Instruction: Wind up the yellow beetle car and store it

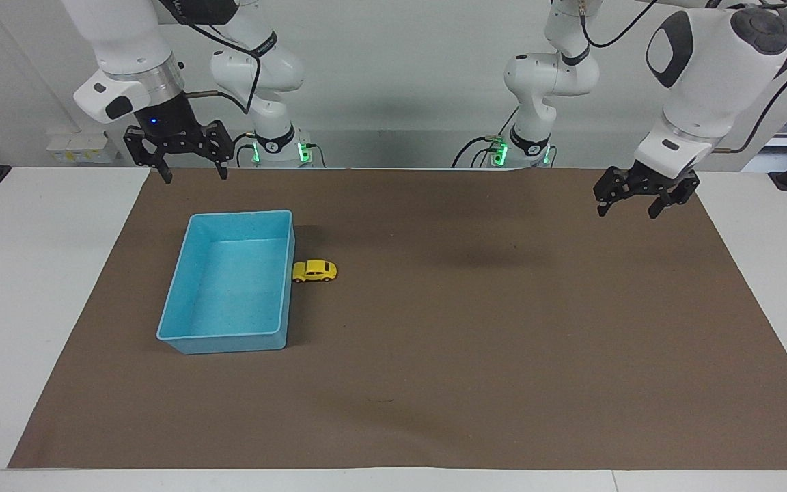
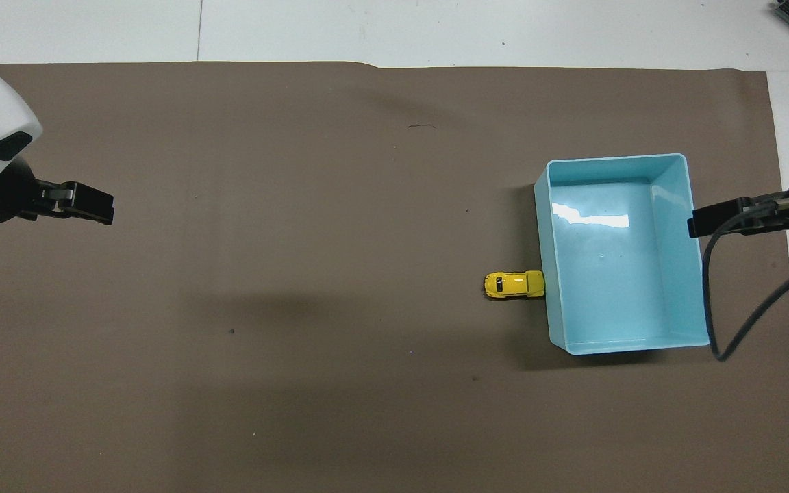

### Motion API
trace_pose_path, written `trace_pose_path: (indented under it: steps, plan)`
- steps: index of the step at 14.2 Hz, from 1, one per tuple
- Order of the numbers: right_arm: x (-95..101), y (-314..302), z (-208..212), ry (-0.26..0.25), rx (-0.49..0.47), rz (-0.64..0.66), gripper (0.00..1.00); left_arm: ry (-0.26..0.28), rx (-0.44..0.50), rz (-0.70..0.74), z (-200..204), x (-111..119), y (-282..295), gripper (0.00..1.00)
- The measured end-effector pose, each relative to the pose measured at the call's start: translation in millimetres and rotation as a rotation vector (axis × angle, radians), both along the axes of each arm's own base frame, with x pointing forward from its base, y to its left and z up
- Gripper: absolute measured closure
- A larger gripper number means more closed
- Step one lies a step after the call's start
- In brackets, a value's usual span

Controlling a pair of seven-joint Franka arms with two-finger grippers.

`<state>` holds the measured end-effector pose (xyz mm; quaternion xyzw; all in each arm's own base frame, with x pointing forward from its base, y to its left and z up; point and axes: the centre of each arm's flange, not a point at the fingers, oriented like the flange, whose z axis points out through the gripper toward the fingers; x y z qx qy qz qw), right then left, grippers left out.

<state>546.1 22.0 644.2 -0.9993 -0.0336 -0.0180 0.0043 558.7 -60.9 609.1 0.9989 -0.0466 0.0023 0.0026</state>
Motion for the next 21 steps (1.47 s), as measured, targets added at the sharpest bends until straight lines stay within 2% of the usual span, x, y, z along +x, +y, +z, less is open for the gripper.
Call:
trace_pose_path:
  steps: [3, 6, 9, 14, 18, 21]
  plan:
    - [-2.4, -5.6, 0.3, 0.013, -0.001, -0.01, 0.0, -0.02, -0.006, 0.078, 24.3, -16.3, 1.0, 0.0]
    - [-6.3, -5.3, 4.2, 0.015, -0.002, -0.01, 0.0, 0.011, -0.002, 0.091, 23.3, -21.8, -1.0, 0.0]
    - [-8.3, -4.9, 7.5, 0.011, -0.002, 0.024, 0.0, 0.015, -0.001, 0.107, 22.7, -21.7, 3.6, 0.0]
    - [-11.5, -1.9, 12.7, 0.002, -0.012, 0.335, 0.0, 0.02, -0.001, 0.128, 22.3, -21.2, 15.0, 0.0]
    - [-14.1, 8.7, 13.8, -0.003, -0.025, 0.708, 0.0, 0.022, -0.001, 0.128, 22.2, -21.4, 14.7, 0.0]
    - [-17.1, 10.2, 13.0, -0.002, -0.033, 0.926, 0.0, 0.022, -0.001, 0.128, 22.1, -21.5, 14.6, 0.0]
